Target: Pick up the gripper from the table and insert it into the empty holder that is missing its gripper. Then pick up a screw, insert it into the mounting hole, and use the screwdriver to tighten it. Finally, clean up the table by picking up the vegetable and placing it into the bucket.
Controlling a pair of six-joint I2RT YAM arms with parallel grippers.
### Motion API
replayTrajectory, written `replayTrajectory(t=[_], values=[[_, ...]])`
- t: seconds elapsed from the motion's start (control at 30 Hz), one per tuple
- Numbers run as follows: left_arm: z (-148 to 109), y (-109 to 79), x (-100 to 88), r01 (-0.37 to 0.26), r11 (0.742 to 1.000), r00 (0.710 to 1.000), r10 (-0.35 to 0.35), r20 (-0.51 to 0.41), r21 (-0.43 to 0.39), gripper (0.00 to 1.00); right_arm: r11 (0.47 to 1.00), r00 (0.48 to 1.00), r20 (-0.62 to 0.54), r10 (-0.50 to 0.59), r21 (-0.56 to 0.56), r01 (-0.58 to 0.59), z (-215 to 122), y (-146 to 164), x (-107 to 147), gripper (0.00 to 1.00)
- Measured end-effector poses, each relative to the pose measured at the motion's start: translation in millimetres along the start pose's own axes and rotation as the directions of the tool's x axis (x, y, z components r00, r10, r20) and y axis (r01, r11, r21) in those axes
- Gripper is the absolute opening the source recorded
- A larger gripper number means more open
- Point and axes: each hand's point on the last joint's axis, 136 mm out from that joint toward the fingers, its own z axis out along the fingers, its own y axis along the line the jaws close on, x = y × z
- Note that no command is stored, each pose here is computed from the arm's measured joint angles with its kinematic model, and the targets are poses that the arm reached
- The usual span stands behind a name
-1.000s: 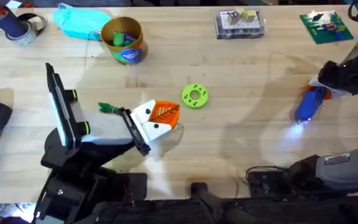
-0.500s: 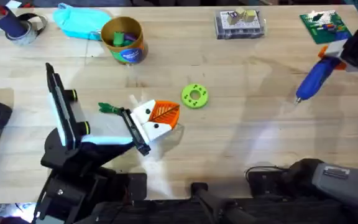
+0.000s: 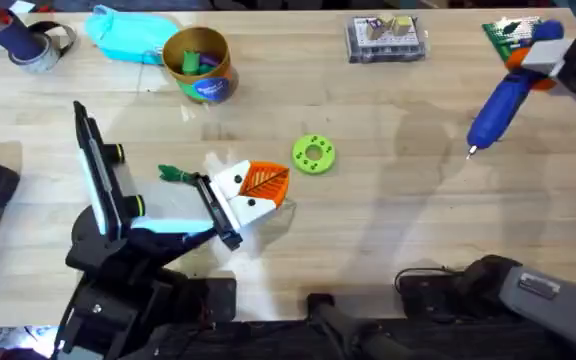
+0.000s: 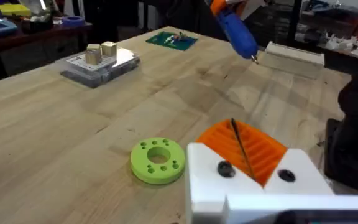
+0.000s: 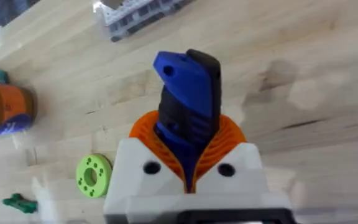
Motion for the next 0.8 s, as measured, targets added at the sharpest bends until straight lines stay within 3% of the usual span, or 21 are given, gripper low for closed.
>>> replayTrajectory(t=[0.17,0.33,0.53,0.8], values=[[0.0,0.1,0.0,0.000,1.000,1.000,0.000,0.000,0.000,0.010,0.980,0.968,0.156,-0.196,-0.013,0.200,-24.3,37.5,-17.2,0.023],[0.0,0.0,0.0,0.000,1.000,1.000,0.000,0.000,0.000,0.010,0.921,0.852,0.386,-0.354,-0.013,0.389,-56.6,79.7,-23.2,0.023],[0.0,0.0,0.1,0.000,1.000,1.000,0.000,0.000,0.000,0.010,0.839,0.737,0.524,-0.426,-0.077,0.539,-60.7,120.6,14.3,0.023],[0.0,0.1,0.0,0.000,1.000,1.000,0.000,0.000,0.000,0.010,0.691,0.726,0.496,-0.476,-0.300,0.657,-33.9,186.1,73.7,0.023]])
